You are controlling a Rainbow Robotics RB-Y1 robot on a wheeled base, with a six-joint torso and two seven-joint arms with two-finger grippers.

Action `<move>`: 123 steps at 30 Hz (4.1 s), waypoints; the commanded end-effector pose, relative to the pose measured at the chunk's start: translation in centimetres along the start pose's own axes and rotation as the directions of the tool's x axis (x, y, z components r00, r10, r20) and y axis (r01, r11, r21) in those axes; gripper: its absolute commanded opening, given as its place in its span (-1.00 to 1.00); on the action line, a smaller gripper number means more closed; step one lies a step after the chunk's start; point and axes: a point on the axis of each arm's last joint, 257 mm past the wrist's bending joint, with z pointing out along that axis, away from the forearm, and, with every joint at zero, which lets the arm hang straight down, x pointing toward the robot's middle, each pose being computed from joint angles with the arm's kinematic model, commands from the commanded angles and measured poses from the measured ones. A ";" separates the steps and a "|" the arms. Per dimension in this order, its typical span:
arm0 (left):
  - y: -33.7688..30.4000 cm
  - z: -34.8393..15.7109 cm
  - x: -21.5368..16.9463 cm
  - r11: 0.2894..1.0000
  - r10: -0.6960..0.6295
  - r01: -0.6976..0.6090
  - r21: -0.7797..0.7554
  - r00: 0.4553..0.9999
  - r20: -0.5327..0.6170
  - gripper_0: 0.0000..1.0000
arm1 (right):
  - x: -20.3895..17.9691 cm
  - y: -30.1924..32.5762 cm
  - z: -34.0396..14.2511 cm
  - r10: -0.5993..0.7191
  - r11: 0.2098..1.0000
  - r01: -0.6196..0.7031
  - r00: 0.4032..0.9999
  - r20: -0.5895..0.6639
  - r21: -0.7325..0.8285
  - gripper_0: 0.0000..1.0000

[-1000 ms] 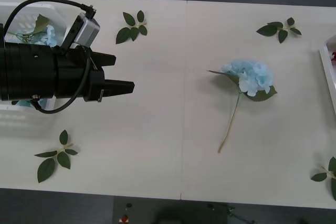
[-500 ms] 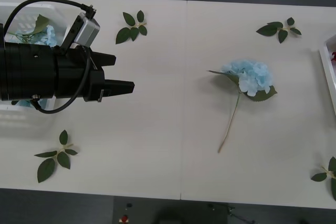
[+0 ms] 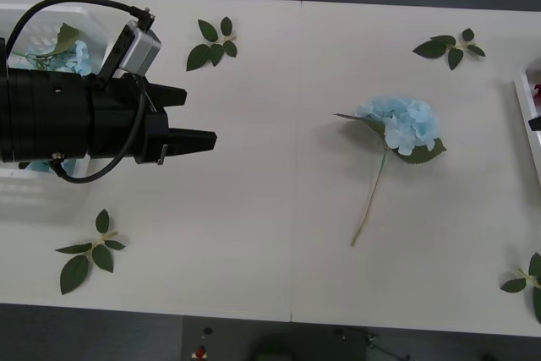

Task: Put the red flowers into the right box and the blue flowers into the left box

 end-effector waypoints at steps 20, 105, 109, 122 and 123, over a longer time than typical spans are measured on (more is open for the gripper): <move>-0.4 -0.2 -1.9 0.997 0.072 -0.072 0.001 0.997 0.030 1.00 | 0.9 27.5 -1.4 0.480 0.825 -0.468 0.876 -0.043 -0.316 0.58; -0.8 8.7 -3.5 0.851 -0.470 0.428 0.303 0.879 0.081 1.00 | -23.5 39.7 -16.3 0.365 0.564 0.366 0.694 0.621 -0.740 -1.00; -0.1 10.6 -4.2 0.843 -0.490 0.442 0.308 0.866 0.099 1.00 | -24.2 40.6 -17.3 0.399 0.540 0.379 0.670 0.626 -0.751 -1.00; 0.1 13.0 -7.3 0.877 -0.437 0.378 0.296 0.883 0.169 -1.00 | -24.4 40.9 -17.5 0.401 0.543 0.392 0.656 0.639 -0.743 -1.00; -0.1 13.0 -7.6 0.879 -0.433 0.372 0.299 0.885 0.171 -1.00 | -24.4 40.9 -17.6 0.400 0.543 0.394 0.655 0.641 -0.741 -1.00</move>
